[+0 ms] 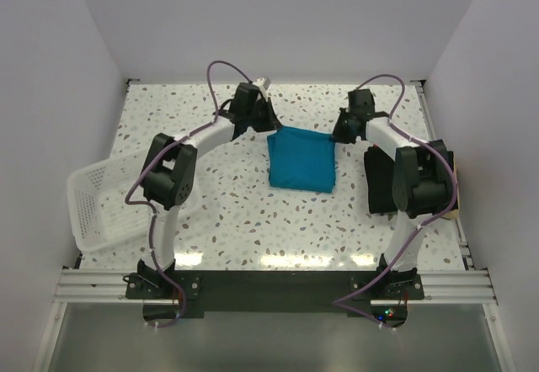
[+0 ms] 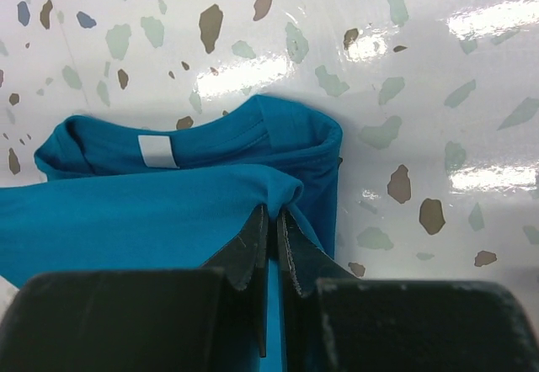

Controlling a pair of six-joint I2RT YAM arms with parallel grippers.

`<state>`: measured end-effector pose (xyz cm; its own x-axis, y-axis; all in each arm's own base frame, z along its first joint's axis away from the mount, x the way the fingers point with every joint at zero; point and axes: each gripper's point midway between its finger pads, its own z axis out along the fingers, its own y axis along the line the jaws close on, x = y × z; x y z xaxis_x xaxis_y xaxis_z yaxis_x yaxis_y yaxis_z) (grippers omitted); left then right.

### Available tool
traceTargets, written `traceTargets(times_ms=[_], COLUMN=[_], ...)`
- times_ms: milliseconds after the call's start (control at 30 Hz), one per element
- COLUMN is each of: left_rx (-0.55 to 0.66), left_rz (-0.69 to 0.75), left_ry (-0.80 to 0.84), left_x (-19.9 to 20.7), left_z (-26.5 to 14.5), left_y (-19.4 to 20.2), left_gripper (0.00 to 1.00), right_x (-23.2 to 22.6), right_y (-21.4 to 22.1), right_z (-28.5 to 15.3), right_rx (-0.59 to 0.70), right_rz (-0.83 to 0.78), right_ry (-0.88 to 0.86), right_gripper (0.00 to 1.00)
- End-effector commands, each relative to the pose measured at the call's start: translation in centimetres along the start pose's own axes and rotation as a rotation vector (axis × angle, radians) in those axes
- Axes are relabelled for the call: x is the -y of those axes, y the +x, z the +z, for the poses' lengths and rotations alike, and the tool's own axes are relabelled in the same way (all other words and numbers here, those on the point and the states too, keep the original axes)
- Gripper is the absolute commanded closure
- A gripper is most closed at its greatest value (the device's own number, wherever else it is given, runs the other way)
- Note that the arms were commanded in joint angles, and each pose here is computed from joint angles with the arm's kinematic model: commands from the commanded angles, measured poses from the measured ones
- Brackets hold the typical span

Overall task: Fold and stack the t-shirts
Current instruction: Fold the tshirt

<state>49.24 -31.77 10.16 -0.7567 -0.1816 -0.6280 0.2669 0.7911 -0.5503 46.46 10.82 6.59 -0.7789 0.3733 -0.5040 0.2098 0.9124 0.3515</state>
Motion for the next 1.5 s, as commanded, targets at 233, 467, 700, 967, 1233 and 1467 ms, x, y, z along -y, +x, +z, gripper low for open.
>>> traceTargets(times_ms=[233,467,700,967,1233,1467], left_rx=[0.112,0.136,0.169,0.177,0.181,0.214], left_rz=[0.001,-0.006,-0.017,-0.034,-0.073,-0.125], left_ry=[-0.065,-0.117,-0.172,-0.213,-0.322,-0.449], left_x=[-1.3,-2.5,-3.6,-4.6,-7.0,-9.1], left_z=[-2.9,-3.8,-4.8,-5.4,-5.9,-7.9], left_y=[-3.0,-3.2,-3.4,-3.2,-2.8,-3.0], left_gripper=[1.00,1.00,1.00,1.00,1.00,0.47], right_x=[-2.5,-2.9,-3.9,-4.8,-5.9,-8.2], right_y=[-3.0,-2.8,-3.0,-2.8,-2.3,-2.6], right_z=[-2.3,-1.7,-0.8,0.7,2.5,1.4], right_rx=[0.100,0.083,0.069,0.039,-0.006,-0.037], right_rz=[-0.018,-0.026,-0.049,-0.067,-0.101,-0.184], right_ry=[-0.051,-0.058,-0.072,-0.086,-0.106,-0.213], right_gripper=[1.00,1.00,1.00,1.00,1.00,0.01])
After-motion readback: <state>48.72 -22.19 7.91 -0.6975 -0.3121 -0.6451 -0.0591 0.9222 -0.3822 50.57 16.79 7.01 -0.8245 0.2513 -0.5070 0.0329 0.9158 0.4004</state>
